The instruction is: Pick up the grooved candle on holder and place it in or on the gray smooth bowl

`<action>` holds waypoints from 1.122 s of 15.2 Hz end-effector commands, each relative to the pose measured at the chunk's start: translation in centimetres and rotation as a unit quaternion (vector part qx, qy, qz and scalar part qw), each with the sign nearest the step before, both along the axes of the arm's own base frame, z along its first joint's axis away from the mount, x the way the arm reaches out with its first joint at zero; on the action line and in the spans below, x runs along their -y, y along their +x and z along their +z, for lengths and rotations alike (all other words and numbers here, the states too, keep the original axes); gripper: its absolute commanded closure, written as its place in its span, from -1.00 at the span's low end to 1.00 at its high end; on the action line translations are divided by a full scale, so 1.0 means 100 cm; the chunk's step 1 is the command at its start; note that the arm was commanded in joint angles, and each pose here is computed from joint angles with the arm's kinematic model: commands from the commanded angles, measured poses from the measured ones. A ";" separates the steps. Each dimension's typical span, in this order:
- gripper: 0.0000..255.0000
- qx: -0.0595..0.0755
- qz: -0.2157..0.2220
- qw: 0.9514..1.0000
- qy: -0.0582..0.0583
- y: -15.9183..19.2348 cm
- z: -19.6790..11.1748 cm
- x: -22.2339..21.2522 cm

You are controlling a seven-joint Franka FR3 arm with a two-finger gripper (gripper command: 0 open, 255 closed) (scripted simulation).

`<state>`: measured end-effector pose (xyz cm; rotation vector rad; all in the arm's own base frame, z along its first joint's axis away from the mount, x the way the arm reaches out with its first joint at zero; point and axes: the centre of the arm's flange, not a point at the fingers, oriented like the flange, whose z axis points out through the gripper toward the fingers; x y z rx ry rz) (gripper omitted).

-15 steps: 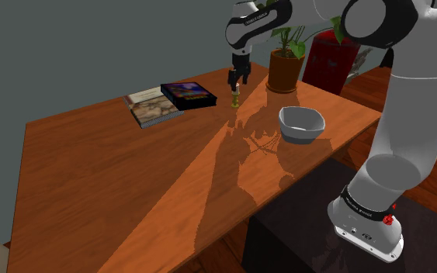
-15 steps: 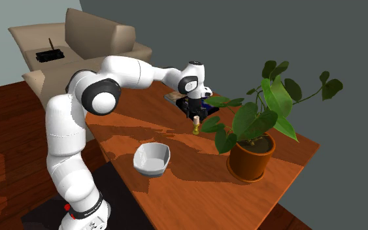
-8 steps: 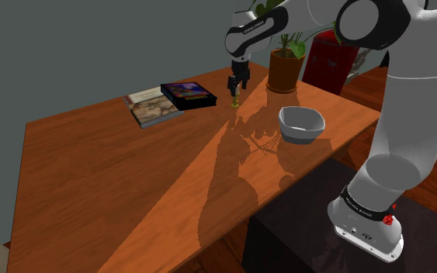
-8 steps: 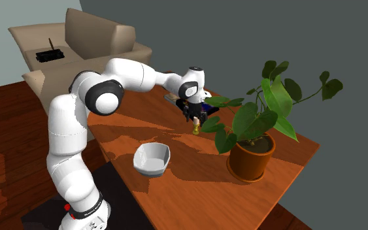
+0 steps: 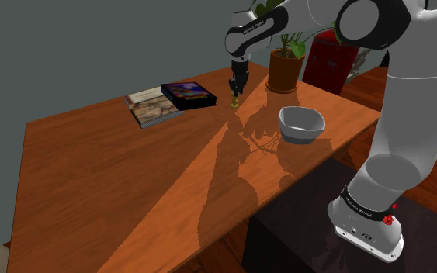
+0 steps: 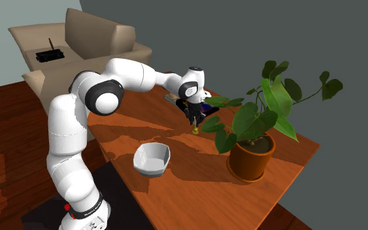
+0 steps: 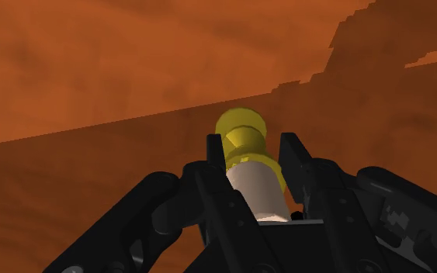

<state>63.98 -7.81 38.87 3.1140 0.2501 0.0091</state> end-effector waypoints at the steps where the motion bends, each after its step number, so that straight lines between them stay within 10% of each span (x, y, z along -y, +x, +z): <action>1: 1.00 -0.001 0.000 1.000 0.000 0.000 -0.001 0.001; 17: 1.00 -0.001 0.000 1.000 0.000 0.000 0.052 0.001</action>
